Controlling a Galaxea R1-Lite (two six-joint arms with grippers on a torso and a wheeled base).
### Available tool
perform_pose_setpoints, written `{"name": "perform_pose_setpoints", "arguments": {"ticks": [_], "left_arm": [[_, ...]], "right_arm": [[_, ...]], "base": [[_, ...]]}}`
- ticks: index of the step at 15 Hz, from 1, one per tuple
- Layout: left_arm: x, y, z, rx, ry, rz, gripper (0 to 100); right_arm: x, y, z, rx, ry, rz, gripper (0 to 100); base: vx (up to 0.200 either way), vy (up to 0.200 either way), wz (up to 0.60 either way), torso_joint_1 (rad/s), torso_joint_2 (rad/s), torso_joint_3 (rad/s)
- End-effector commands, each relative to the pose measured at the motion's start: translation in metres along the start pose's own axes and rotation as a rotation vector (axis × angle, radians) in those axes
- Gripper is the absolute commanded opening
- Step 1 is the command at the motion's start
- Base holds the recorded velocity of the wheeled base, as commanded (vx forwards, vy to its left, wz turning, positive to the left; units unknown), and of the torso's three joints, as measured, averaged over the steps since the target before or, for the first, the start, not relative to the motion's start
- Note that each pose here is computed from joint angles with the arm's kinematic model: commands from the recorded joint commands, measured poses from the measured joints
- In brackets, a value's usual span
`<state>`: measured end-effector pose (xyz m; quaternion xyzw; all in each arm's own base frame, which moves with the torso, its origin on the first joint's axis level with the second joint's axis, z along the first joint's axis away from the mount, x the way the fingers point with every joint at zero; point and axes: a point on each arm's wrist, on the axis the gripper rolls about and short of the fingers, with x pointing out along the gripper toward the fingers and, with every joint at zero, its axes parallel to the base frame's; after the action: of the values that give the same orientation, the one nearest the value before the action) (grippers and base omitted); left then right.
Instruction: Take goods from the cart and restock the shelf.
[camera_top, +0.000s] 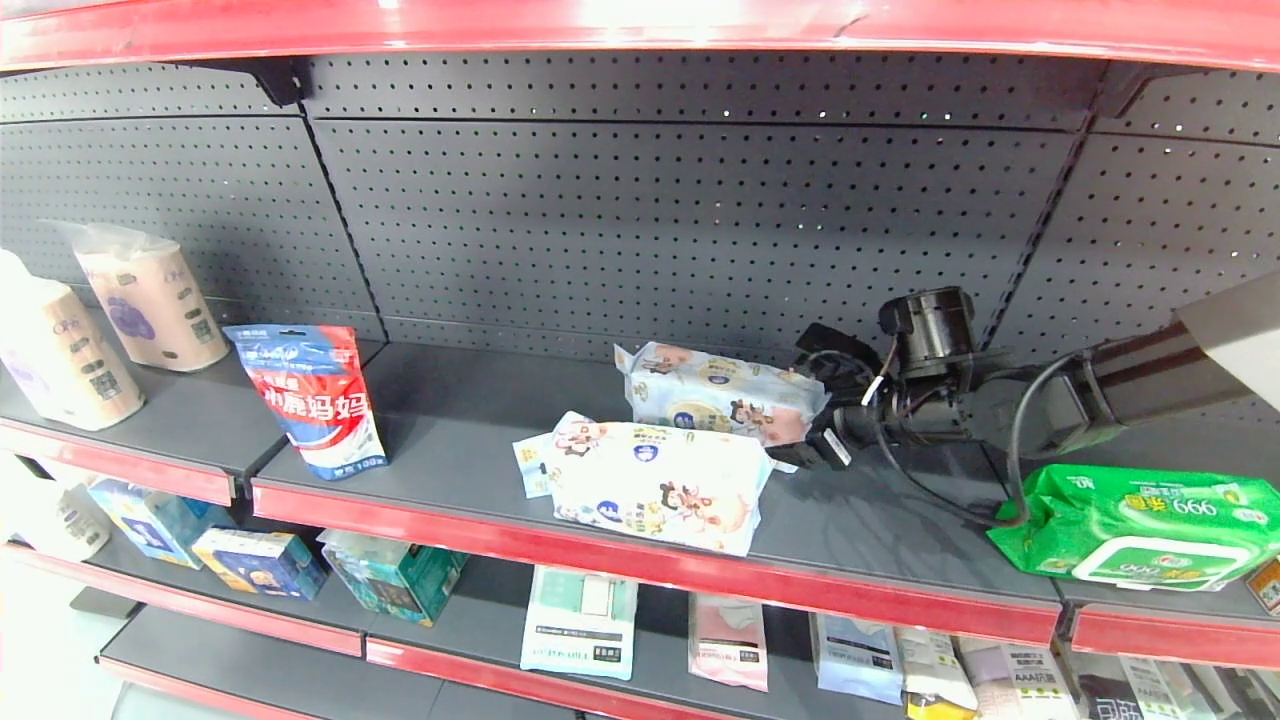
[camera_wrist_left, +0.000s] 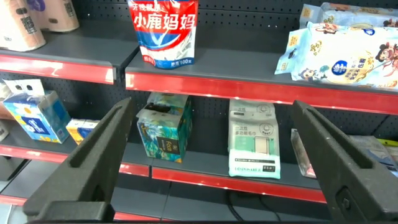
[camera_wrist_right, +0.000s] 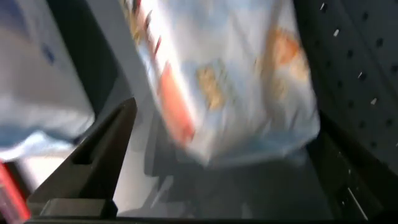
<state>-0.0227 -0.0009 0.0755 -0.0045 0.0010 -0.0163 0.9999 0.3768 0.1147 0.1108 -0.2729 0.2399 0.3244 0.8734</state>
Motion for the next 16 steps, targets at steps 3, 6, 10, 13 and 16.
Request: {"name": "perform_pose_setpoints", "arguments": {"ticks": [3, 6, 10, 13, 16], "left_arm": [[0.0, 0.0, 0.0, 0.0, 0.0, 0.0, 100], [0.0, 0.0, 0.0, 0.0, 0.0, -0.001, 100], [0.0, 0.0, 0.0, 0.0, 0.0, 0.0, 100], [0.0, 0.0, 0.0, 0.0, 0.0, 0.0, 100], [0.0, 0.0, 0.0, 0.0, 0.0, 0.0, 100]], "right_arm": [[-0.016, -0.008, -0.006, 0.03, -0.005, -0.033, 100], [-0.016, -0.01, -0.001, 0.028, -0.027, -0.045, 100], [-0.013, -0.017, 0.006, 0.022, -0.049, -0.064, 100], [-0.009, -0.023, 0.004, 0.019, -0.047, -0.073, 100], [-0.007, -0.022, 0.003, 0.012, -0.044, -0.07, 100]], "base": [[0.0, 0.0, 0.0, 0.0, 0.0, 0.0], [0.0, 0.0, 0.0, 0.0, 0.0, 0.0], [0.0, 0.0, 0.0, 0.0, 0.0, 0.0], [0.0, 0.0, 0.0, 0.0, 0.0, 0.0], [0.0, 0.0, 0.0, 0.0, 0.0, 0.0]]}}
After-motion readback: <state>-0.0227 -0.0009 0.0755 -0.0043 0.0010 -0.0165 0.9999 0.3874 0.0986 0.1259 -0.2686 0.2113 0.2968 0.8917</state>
